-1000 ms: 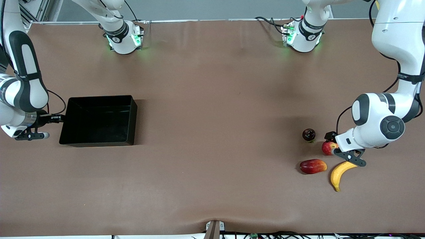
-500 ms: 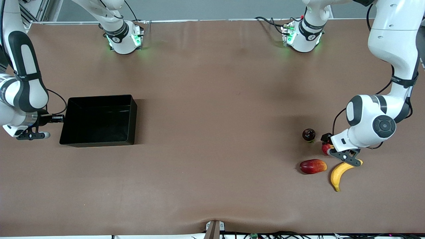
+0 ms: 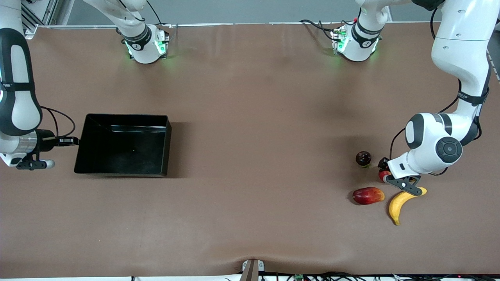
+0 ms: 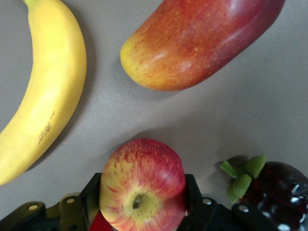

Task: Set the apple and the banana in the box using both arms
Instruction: 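Slide the black box toward the fruit with the right gripper while the left gripper lifts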

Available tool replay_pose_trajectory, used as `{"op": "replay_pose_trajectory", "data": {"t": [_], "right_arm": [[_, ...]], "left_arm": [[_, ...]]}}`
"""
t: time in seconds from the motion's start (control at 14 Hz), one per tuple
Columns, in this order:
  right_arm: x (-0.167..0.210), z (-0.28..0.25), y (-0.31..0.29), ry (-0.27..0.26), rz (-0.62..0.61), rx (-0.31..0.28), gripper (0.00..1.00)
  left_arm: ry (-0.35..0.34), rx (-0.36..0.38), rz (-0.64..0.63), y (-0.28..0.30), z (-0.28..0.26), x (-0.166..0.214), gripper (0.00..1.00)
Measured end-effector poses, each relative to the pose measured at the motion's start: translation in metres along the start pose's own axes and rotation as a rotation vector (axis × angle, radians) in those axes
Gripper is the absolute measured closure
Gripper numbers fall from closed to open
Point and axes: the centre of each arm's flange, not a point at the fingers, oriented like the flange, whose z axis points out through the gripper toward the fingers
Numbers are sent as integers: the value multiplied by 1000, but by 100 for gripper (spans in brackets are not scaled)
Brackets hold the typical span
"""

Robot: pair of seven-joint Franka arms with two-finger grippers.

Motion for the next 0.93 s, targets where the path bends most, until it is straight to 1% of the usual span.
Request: {"op": "replay_pose_trajectory", "data": {"t": [0.14, 0.29, 0.43, 0.5, 0.64, 0.79, 0.93], "right_arm": [[8, 9, -44, -13, 2, 54, 95], [15, 20, -101, -29, -54, 66, 95], [17, 35, -171, -48, -51, 75, 95], [16, 40, -204, -46, -54, 90, 95], [13, 52, -269, -25, -65, 94, 95], [4, 67, -334, 4, -35, 102, 95], [-9, 88, -387, 15, -17, 111, 95]], "left_arm": [[12, 8, 14, -1, -9, 2, 29], [32, 24, 26, -4, -32, 4, 29], [16, 27, 24, -5, -67, 2, 29], [-7, 20, 11, -5, -86, 0, 29], [-56, 7, -16, -4, -128, -3, 29], [-66, 10, -49, -2, -165, -5, 29], [-68, 10, -93, 15, -193, -4, 29]]}}
